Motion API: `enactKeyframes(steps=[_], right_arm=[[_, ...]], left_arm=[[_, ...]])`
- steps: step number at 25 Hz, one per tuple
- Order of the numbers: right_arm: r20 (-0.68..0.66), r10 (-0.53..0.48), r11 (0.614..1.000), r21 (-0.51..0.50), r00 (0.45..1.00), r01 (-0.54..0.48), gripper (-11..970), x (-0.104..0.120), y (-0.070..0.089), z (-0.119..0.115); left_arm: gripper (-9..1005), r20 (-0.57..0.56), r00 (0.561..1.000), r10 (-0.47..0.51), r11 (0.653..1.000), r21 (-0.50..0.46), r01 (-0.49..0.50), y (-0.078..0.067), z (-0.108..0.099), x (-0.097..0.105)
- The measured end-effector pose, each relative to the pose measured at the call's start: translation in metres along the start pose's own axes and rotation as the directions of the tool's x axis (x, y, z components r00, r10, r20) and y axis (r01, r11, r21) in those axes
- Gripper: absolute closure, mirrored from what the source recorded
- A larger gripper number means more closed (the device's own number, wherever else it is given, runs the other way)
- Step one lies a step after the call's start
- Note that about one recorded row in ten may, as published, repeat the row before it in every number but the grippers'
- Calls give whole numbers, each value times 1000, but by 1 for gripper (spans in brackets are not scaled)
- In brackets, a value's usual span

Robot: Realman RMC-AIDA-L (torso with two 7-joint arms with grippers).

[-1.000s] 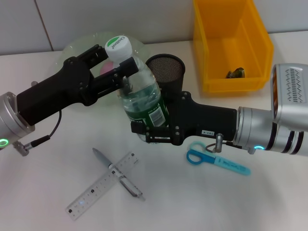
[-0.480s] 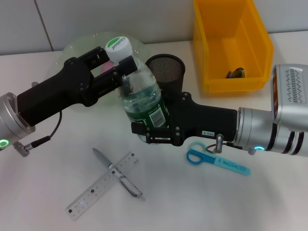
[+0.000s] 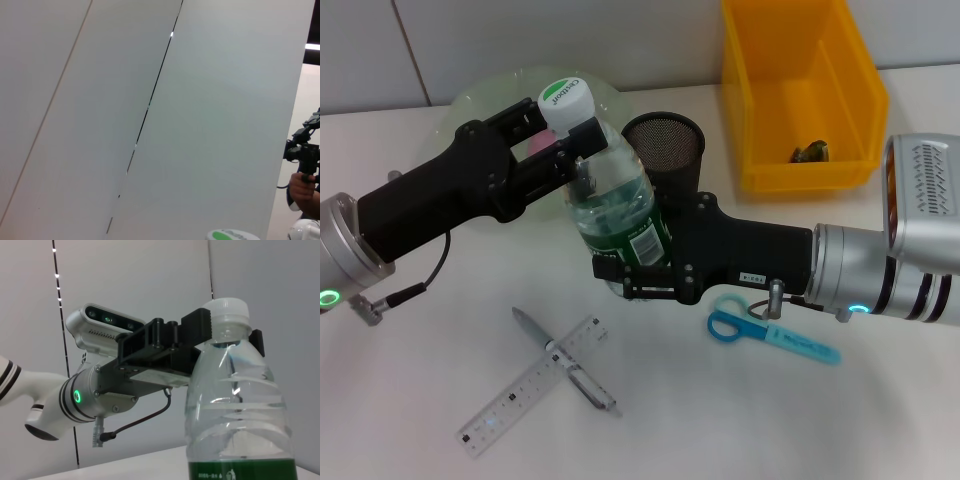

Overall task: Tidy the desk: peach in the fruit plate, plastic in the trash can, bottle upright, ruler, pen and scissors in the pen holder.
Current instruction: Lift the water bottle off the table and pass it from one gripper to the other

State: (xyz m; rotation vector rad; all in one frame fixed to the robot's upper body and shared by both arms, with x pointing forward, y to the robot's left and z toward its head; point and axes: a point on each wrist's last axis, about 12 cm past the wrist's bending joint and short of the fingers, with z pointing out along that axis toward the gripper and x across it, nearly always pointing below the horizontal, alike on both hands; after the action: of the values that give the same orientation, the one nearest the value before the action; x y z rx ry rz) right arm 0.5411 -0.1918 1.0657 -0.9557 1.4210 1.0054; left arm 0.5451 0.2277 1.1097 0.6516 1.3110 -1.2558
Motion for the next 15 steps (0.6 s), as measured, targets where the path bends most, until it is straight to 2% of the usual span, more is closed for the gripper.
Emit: enactKeyframes(steps=[15], right_arm=[[2,-1,1000,-4,1000,1,188,-1,-1,1]], left_arm=[[401,-1,1000,4,1000,3,-4,1,1,-1]])
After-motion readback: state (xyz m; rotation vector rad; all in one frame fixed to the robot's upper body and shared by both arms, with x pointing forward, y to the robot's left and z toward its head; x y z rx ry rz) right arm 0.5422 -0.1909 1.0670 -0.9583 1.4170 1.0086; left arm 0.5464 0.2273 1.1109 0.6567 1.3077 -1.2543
